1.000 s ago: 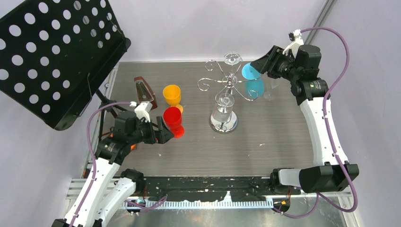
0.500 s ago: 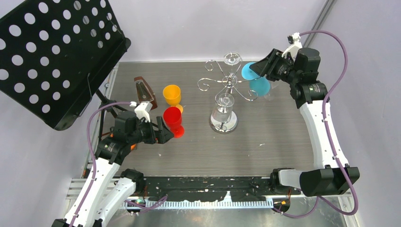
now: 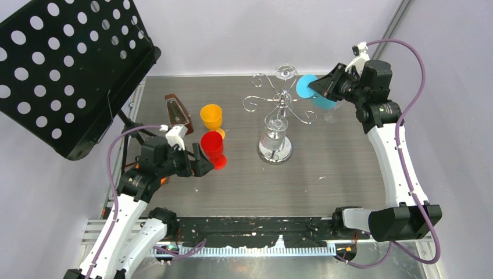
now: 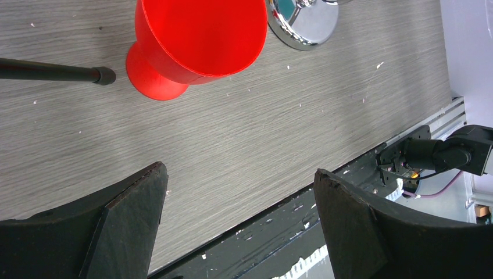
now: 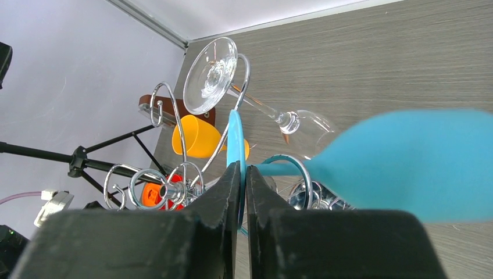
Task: Take the wine glass off the wine glass rack
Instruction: Pick up the wine glass from the wine rack.
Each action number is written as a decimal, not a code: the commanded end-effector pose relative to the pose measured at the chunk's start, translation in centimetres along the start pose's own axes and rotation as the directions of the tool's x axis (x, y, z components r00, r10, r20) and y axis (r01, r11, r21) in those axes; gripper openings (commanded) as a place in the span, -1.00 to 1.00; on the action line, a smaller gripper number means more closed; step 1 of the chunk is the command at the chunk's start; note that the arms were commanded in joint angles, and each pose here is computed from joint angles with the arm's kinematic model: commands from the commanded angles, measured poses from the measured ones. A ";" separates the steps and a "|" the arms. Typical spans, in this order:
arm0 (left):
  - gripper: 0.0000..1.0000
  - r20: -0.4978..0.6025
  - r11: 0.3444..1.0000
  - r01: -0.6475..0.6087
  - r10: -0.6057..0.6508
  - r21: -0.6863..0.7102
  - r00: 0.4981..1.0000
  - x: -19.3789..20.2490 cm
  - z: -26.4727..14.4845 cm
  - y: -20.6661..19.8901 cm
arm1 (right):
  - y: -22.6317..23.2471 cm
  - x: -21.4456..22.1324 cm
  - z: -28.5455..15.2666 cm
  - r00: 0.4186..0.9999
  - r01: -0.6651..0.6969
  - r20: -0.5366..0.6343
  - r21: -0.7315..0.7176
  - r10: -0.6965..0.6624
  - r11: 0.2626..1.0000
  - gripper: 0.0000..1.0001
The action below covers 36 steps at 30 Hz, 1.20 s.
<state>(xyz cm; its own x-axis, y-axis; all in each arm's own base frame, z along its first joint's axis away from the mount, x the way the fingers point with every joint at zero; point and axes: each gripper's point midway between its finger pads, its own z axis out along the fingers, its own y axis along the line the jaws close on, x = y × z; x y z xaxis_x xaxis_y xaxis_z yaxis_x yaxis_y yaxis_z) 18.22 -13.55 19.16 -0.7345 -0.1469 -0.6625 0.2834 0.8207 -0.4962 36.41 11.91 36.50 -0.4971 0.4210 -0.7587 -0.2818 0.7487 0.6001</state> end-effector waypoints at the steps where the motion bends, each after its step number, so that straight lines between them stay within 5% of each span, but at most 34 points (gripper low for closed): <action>1: 0.87 0.036 0.999 -0.027 0.026 0.027 0.999 -0.9 0.0 -0.5 | 0.7 -0.2 -0.5 1.000 0.007 0.018 -0.014 -0.007 1.000 -0.81; 12: 0.87 0.036 0.999 -0.028 0.027 0.024 0.999 -0.9 0.1 -0.4 | 0.8 -1.3 -0.9 0.998 -0.012 0.060 0.015 0.011 1.000 -0.89; 36: 0.87 0.038 0.999 -0.030 0.029 0.022 0.999 -0.9 0.0 -0.4 | 2.3 -4.4 -1.5 0.912 -0.346 0.194 -0.110 0.362 0.932 -0.89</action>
<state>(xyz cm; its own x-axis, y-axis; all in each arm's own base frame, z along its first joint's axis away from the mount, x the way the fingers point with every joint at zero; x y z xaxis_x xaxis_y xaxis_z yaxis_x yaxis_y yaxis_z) 18.22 -13.54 19.15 -0.7345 -0.1466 -0.6626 0.2833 0.8210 -0.4957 36.52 11.33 38.44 -0.4701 0.6938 -0.5455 -0.1198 0.5622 0.8183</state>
